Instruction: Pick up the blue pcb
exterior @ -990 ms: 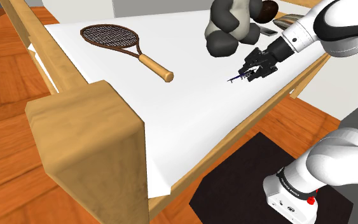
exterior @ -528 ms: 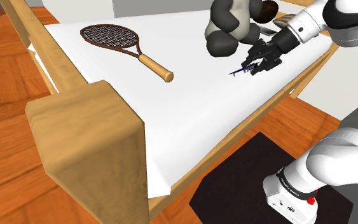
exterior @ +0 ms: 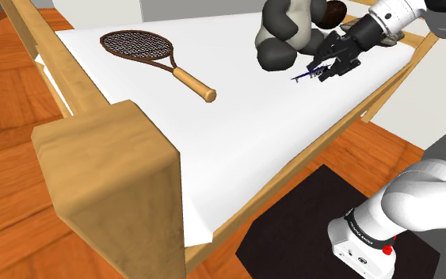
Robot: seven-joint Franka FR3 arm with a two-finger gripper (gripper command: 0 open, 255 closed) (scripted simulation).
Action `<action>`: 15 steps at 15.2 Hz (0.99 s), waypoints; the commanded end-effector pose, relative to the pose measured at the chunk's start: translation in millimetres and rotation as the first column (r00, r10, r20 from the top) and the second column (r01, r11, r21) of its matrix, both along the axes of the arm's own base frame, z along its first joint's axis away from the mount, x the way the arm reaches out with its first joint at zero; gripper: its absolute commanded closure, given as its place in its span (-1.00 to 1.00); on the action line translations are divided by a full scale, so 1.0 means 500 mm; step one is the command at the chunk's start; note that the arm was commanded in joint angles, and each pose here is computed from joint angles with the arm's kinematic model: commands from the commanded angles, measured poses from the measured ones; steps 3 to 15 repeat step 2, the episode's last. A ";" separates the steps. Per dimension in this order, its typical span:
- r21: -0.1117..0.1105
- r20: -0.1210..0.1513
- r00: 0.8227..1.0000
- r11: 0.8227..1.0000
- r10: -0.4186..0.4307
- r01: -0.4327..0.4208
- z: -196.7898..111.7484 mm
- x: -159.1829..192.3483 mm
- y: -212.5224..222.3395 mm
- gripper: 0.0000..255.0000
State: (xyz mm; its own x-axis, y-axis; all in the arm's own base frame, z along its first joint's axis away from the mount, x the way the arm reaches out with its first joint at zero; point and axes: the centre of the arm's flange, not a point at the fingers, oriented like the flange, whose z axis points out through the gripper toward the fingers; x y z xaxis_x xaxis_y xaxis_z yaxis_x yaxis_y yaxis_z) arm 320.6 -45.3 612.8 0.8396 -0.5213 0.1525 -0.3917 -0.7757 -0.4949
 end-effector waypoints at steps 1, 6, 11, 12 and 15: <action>0.000 0.000 1.000 1.000 0.000 0.000 0.013 0.001 0.000 1.00; 0.000 0.000 1.000 1.000 0.000 0.000 0.013 0.001 0.000 1.00; 0.000 0.000 1.000 1.000 0.000 0.000 0.013 0.001 0.000 1.00; 0.000 0.000 1.000 1.000 0.000 0.000 0.013 0.001 0.000 1.00; 0.000 0.000 1.000 1.000 0.000 0.000 0.013 0.001 0.000 1.00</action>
